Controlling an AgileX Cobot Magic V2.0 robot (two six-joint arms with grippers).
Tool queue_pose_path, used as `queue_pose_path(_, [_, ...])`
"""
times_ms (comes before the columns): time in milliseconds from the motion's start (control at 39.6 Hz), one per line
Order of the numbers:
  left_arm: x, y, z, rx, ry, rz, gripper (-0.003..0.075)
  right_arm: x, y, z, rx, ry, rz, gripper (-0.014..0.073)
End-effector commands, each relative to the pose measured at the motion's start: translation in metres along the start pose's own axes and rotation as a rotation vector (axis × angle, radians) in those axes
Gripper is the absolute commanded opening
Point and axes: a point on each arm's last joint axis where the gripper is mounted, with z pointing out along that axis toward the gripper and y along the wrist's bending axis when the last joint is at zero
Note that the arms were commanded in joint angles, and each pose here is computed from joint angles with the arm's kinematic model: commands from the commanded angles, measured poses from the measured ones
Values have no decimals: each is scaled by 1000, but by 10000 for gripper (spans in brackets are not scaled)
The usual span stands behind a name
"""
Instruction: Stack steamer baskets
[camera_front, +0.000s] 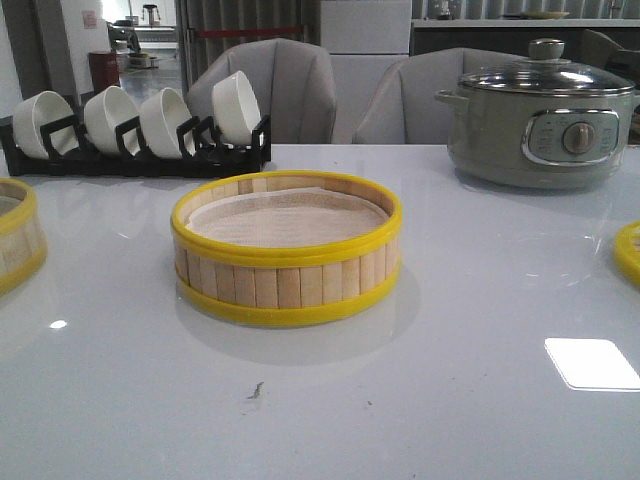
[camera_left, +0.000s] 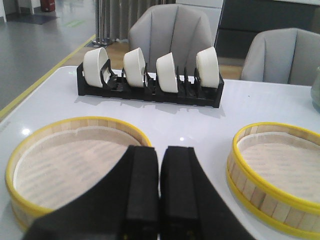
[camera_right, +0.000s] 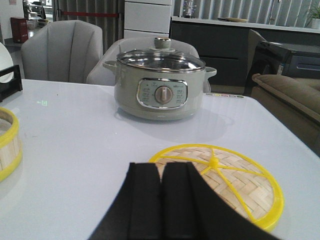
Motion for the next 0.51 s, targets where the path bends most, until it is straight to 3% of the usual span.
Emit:
queue_pose_path(0, [-60, -7, 17, 6, -46, 40, 86, -14, -1, -2, 19, -115, -7, 55])
queue_pose_path(101, [-98, -10, 40, -14, 23, 68, 86, -14, -1, -2, 19, -115, -7, 55])
queue_pose_path(253, [-127, -11, 64, -48, 121, 105, 86, -14, -1, -2, 19, -115, -7, 55])
queue_pose_path(480, [-128, -10, 73, -64, 200, 167, 86, -14, -1, -2, 19, -115, -7, 55])
